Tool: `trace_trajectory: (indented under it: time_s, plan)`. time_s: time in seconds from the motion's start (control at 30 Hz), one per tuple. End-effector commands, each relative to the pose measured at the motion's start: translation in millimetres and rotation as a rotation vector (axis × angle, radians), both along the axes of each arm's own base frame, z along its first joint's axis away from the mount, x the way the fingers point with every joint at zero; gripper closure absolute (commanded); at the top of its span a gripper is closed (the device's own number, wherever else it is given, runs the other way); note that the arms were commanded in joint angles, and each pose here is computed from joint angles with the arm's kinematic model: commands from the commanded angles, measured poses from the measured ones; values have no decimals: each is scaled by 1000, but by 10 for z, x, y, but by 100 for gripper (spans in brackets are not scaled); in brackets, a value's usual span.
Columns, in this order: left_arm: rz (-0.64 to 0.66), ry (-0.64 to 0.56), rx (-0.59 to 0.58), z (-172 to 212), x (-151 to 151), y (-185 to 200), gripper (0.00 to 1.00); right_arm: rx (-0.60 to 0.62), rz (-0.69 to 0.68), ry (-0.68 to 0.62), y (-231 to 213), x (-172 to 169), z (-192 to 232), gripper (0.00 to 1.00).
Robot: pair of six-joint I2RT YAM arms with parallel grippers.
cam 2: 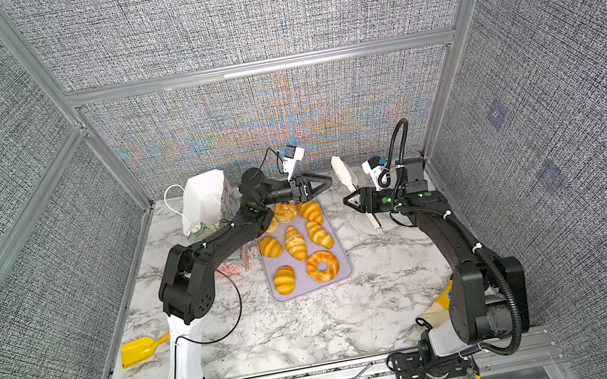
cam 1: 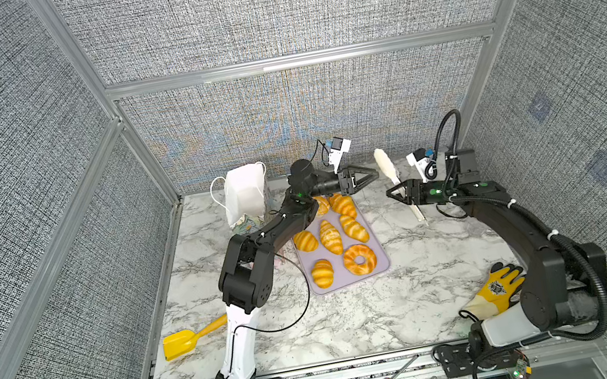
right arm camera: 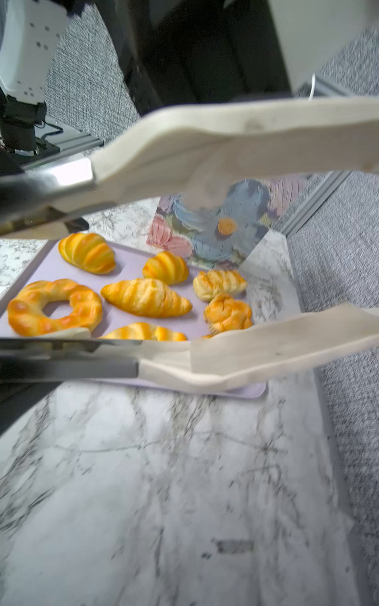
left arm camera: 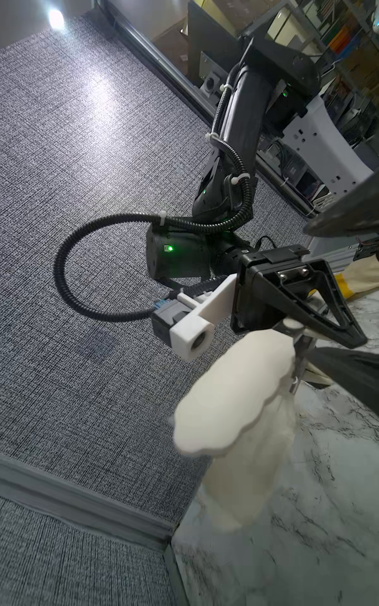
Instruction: Place the fake bread into the paper bag
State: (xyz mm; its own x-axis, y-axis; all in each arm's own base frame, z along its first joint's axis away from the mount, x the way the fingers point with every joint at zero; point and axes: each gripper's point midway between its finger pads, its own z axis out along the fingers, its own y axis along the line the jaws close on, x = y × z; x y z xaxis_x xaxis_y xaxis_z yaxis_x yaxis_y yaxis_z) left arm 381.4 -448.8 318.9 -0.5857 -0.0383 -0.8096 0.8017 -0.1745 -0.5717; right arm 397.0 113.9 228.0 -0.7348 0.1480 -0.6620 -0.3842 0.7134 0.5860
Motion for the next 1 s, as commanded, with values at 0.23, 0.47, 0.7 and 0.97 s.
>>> trace_trajectory:
  time_s: [0.23, 0.47, 0.7, 0.97]
  plan:
    - [195, -4, 206, -408, 313, 62, 35, -246, -112, 70, -343, -34, -354, 42]
    - [244, 7, 253, -539, 380, 99, 30, -401, -141, 110, -459, -99, -531, 41]
    - [328, -29, 331, -608, 420, 213, 25, -574, -120, 147, -458, -218, -665, 37]
    - [455, -98, 412, -604, 348, 488, 16, -759, -38, 147, -311, -443, -761, 32]
